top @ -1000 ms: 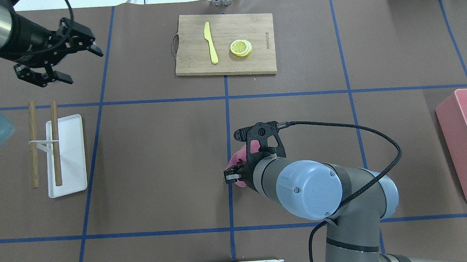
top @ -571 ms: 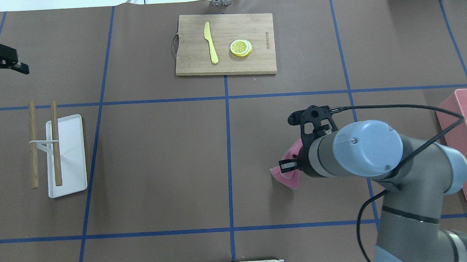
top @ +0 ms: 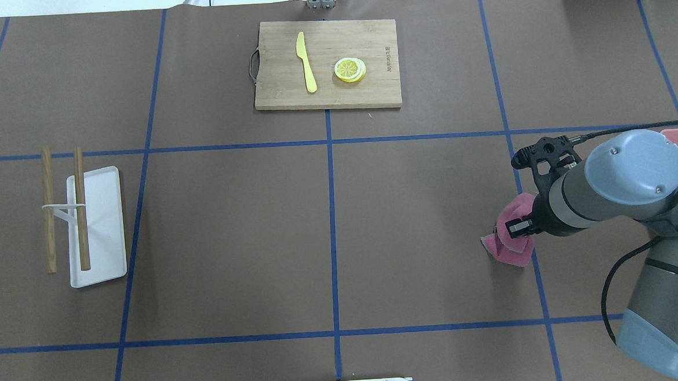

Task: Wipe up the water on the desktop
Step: 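Carry the cloth with the right gripper over the pink bin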

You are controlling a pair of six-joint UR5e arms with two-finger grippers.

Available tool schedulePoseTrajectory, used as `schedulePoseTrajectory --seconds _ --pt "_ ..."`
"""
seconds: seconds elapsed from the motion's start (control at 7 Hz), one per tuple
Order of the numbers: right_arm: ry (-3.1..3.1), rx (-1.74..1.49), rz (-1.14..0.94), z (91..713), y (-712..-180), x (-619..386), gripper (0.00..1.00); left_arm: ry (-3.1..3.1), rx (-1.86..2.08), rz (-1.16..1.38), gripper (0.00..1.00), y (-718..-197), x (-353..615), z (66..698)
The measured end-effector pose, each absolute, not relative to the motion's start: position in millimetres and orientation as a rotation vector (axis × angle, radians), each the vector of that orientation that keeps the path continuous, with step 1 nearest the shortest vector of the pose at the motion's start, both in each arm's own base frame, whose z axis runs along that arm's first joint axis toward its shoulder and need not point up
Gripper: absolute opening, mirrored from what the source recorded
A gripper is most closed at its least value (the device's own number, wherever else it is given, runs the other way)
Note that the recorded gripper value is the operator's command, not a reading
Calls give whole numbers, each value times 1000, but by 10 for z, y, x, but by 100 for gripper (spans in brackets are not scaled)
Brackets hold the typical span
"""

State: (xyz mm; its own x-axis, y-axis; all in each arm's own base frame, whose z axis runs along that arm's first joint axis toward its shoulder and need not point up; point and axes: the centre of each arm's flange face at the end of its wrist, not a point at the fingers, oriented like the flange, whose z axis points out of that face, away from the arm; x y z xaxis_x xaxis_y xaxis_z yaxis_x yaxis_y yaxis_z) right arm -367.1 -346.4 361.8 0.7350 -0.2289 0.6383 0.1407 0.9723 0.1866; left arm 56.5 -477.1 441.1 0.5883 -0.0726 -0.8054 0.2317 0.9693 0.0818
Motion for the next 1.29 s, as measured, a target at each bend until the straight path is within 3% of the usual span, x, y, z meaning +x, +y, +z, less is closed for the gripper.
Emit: schedulePoseTrajectory --seconds 0.57,0.71,1.29 --pt "-813 70 -86 2287 -3068 -5365 0 877 214 -114 98 -4721 270 4804" --pt "-807 68 -65 2284 -3058 -5334 0 873 213 -115 98 -4711 238 4848" --pt "-655 93 -176 3487 -3210 -3938 0 859 198 -136 98 -4492 84 5087"
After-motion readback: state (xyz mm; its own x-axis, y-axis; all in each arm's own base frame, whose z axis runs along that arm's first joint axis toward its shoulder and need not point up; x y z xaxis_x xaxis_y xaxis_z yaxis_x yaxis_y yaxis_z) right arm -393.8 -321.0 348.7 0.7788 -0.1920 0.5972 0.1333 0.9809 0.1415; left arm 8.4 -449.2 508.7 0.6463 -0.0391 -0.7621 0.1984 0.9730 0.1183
